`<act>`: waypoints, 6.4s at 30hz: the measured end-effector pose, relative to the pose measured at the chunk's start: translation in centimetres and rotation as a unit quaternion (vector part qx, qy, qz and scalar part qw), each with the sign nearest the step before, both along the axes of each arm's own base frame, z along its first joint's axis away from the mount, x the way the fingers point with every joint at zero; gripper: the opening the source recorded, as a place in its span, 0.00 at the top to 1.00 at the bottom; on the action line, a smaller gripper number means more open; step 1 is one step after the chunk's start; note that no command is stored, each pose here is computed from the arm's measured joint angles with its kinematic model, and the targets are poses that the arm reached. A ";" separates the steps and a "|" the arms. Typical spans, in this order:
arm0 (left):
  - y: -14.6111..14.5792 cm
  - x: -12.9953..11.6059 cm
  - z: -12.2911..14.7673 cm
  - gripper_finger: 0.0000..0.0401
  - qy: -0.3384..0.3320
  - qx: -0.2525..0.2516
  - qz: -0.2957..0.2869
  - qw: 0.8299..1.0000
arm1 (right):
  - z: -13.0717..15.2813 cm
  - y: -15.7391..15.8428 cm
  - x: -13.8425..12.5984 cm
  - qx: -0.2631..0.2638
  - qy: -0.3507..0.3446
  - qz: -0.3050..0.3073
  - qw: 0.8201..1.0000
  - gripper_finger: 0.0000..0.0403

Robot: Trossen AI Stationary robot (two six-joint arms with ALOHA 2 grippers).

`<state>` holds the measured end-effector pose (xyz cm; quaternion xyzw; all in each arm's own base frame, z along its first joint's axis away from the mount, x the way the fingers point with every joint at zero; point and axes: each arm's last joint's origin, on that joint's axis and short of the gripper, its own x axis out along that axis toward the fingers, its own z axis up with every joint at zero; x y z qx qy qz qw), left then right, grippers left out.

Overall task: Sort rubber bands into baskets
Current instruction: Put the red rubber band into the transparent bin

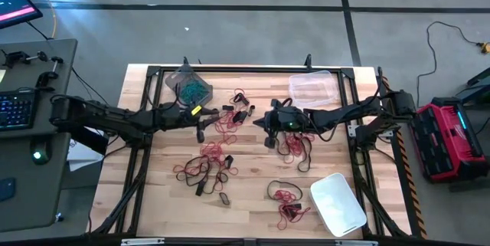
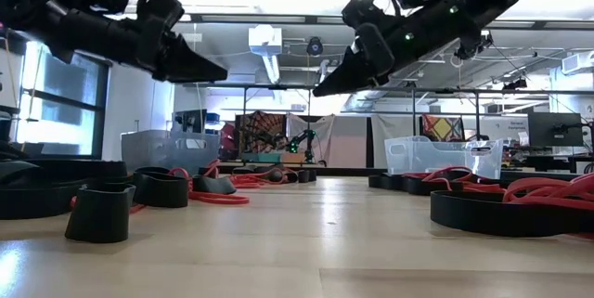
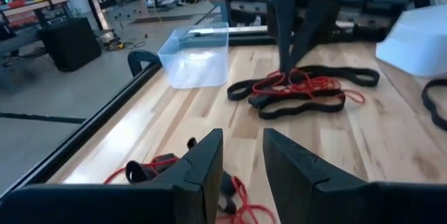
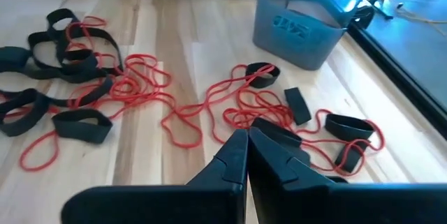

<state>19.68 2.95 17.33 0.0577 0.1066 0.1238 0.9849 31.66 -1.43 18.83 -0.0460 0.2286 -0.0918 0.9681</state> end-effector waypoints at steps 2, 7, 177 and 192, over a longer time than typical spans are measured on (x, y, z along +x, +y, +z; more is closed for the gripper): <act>0.0 -0.1 -0.2 0.77 0.005 0.007 -0.002 1.000 | 0.0 0.0 0.0 -0.004 0.000 -0.007 1.000 1.00; 0.0 -0.2 -0.4 0.77 0.010 0.015 -0.009 1.000 | 0.1 -0.2 0.0 0.008 -0.008 -0.024 1.000 1.00; -0.5 -0.2 -0.9 1.00 0.029 -0.042 -0.066 0.997 | -5.9 -3.1 6.9 0.065 0.092 0.040 0.993 0.99; -0.4 -0.3 -0.9 1.00 0.030 -0.038 -0.067 0.997 | 1.1 2.0 5.8 0.007 0.014 0.082 0.996 1.00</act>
